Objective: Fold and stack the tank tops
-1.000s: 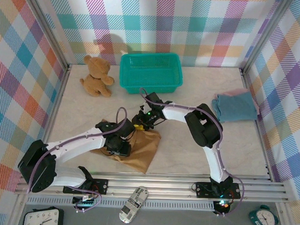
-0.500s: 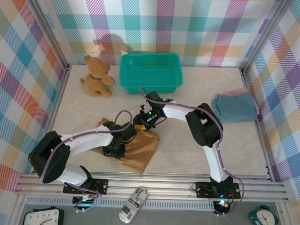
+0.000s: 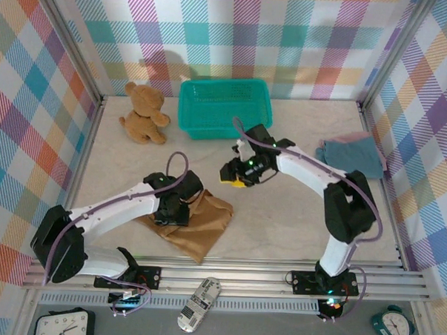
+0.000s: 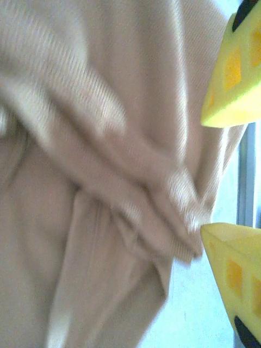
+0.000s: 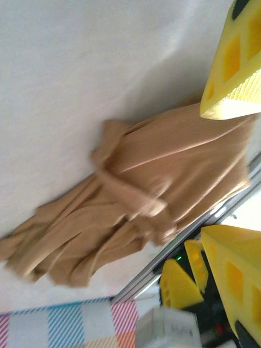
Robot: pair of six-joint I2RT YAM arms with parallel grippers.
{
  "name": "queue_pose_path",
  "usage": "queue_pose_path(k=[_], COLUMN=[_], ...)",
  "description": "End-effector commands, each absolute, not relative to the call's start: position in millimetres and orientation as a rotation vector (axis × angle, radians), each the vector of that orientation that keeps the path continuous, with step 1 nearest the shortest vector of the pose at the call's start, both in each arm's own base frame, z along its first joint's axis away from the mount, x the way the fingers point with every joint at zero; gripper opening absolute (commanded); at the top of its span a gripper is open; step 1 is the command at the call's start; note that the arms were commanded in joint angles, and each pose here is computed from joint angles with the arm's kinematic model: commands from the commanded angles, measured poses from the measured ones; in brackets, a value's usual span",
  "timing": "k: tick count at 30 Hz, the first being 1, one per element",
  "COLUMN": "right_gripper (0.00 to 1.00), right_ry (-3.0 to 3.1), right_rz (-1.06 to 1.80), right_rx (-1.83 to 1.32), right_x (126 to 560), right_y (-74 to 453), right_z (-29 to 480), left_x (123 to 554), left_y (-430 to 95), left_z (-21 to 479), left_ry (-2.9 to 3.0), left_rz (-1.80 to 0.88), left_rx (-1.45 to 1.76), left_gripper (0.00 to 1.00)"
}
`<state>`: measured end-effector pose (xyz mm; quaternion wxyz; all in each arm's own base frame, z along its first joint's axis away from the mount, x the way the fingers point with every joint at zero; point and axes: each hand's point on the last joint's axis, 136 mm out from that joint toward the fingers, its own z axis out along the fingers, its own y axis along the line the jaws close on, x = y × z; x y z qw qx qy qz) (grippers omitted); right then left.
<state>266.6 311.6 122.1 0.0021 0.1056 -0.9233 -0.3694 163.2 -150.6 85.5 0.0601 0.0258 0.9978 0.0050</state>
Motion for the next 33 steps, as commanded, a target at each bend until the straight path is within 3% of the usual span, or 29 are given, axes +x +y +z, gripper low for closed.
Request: queue_pose_path(k=[1,5,10,15,19,22,25,33], right_gripper=[0.55,0.57,0.55,0.44,0.21,0.09,0.06,0.05], right_ry=[-2.867,-2.83,-2.77,-2.721,-2.716,-2.713,-2.72,-2.769], right_rz=[-1.0,-1.047,-1.063,-1.055,-1.014,-0.999,-0.982,-0.883], right_rx=[0.314,0.307,0.293,0.307,0.281,0.251,0.234,0.22], right_x=[234.2,228.1,222.1,216.3,210.3,212.2,215.8,224.6], right_y=[291.2,305.6,318.6,325.2,312.7,297.2,276.9,212.1], right_z=[84.5,69.2,47.5,38.1,37.8,44.2,53.4,83.6], left_x=[151.5,134.0,111.6,97.8,93.9,88.4,88.5,95.8], left_y=[-199.2,-233.0,-250.2,-233.2,-209.6,-205.7,-223.6,-343.6], left_z=[92.5,79.3,50.8,21.9,11.5,9.9,22.7,97.4], left_ry=[2.98,2.953,2.966,3.028,3.068,3.102,3.1,3.014], left_rz=[-0.211,-0.293,-0.264,-0.033,0.157,0.199,0.11,-0.515], left_rx=[0.25,0.448,0.638,0.775,0.802,0.831,0.888,0.972], left_gripper=[0.54,0.6,0.6,0.57,0.44,0.2,0.03,0.0])
